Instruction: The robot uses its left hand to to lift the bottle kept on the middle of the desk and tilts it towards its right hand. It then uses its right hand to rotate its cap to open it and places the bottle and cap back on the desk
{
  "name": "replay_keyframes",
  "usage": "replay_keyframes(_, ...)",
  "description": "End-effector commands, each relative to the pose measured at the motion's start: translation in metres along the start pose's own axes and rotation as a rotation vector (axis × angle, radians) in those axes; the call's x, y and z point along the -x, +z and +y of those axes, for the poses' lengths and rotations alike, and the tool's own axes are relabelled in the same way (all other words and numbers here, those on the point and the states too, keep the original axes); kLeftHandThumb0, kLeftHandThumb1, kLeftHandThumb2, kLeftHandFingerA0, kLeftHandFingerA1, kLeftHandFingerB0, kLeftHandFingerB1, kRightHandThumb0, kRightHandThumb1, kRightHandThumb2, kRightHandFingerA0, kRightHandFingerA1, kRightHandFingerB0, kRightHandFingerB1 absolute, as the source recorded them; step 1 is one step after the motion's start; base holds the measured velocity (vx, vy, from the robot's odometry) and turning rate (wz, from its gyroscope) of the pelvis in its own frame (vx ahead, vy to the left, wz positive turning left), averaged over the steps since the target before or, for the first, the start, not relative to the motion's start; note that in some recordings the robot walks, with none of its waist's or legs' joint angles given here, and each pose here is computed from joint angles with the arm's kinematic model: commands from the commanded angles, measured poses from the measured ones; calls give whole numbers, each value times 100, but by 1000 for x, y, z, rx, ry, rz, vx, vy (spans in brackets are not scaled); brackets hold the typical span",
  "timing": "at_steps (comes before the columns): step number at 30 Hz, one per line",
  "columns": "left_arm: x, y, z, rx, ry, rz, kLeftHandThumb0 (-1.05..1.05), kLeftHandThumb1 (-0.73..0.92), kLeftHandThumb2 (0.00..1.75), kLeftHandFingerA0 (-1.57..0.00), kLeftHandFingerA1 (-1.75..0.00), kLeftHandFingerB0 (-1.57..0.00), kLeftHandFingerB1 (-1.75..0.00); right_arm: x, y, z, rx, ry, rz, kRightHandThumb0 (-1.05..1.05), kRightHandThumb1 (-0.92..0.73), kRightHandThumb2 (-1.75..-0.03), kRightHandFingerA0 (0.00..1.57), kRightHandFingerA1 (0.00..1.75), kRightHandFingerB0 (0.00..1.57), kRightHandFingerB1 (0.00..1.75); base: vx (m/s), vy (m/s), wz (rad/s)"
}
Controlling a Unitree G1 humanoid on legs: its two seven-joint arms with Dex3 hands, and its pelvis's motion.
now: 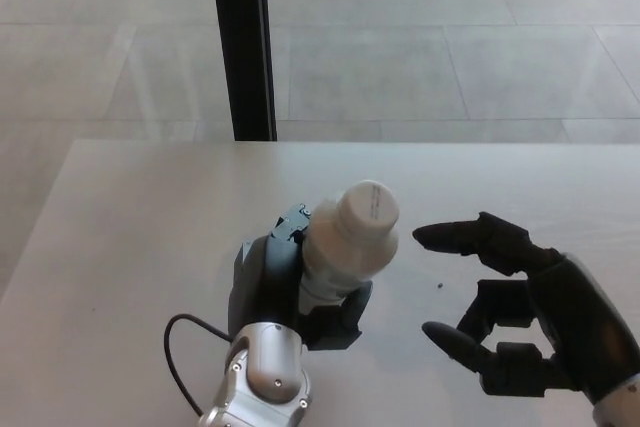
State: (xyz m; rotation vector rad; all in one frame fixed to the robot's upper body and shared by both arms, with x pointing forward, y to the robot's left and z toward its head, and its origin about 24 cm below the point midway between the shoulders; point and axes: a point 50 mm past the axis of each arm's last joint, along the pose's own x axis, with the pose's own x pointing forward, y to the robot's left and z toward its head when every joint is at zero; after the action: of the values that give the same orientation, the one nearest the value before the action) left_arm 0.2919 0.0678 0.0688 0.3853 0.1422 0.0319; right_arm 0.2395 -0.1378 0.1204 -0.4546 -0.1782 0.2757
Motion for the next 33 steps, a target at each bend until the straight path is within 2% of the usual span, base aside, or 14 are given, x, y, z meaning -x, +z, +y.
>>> replay_keyframes(1,3,-6,-1,-40,3,26,0,63,126,-101,-175,-69,-175,-5,-1,-5,53,-58,30,-76,-56,-58,96,128,21,61,0,0,0)
replay_keyframes(8,3,-8,1,-51,5,37,0,63,128,-100,-175,-68,-175,-14,4,-15,21,-157,33,-75,-56,-59,97,136,20,61,0,0,0)
replay_keyframes(10,3,-9,1,-51,3,33,0,66,134,-103,-175,-82,-151,-18,8,-14,46,-159,3,-76,-56,-58,101,129,22,62,0,0,0)
replay_keyframes(19,3,-8,-2,-56,5,37,-1,63,123,-98,-175,-68,-173,-17,6,8,35,-93,25,-75,-55,-58,101,130,24,63,0,0,0)
replay_keyframes(21,3,-7,-4,-92,12,38,-9,67,103,-126,-158,-76,-109,-15,5,16,51,-59,27,-76,-55,-58,101,132,25,65,0,0,0)
replay_keyframes(22,3,-6,-4,-98,25,43,-6,72,87,-90,-175,-56,-86,-14,5,18,45,-46,30,-75,-55,-58,102,132,25,64,0,0,0)
replay_keyframes(23,3,-6,-4,-95,35,35,-5,74,81,-86,-175,-55,-82,-13,5,21,58,-35,27,-75,-55,-58,103,132,26,64,0,0,0)
replay_keyframes(25,3,-6,-5,-64,43,51,-2,71,89,-86,-175,-59,-97,-13,6,23,85,-20,11,-76,-56,-58,104,130,26,66,0,0,0)
replay_keyframes(26,3,-6,-6,-60,41,50,0,67,104,-87,-175,-65,-135,-13,7,24,89,-14,8,-77,-56,-58,105,127,27,65,0,0,0)
replay_keyframes(27,4,-6,-7,-51,36,46,1,63,111,-119,-151,-86,-124,-13,8,27,93,-5,0,-77,-56,-58,106,127,29,65,0,0,0)
replay_keyframes(30,4,-7,-7,-50,19,45,-9,64,105,-122,-153,-82,-120,-15,10,28,92,-3,-4,-75,-56,-57,105,126,30,65,0,0,0)
replay_keyframes(31,4,-7,-7,-54,19,42,-1,70,98,-83,-175,-65,-122,-16,10,28,93,-2,-7,-75,-42,-94,109,119,25,63,0,0,0)
replay_keyframes(32,3,-8,-8,-64,16,37,1,66,105,-83,-175,-59,-151,-18,11,28,99,-4,-13,-78,-56,-58,107,126,30,67,0,0,0)
replay_keyframes(33,3,-9,-8,-73,7,42,0,66,106,-112,-149,-66,-102,-20,11,28,110,-6,-14,-78,-44,-95,108,118,28,65,0,0,0)
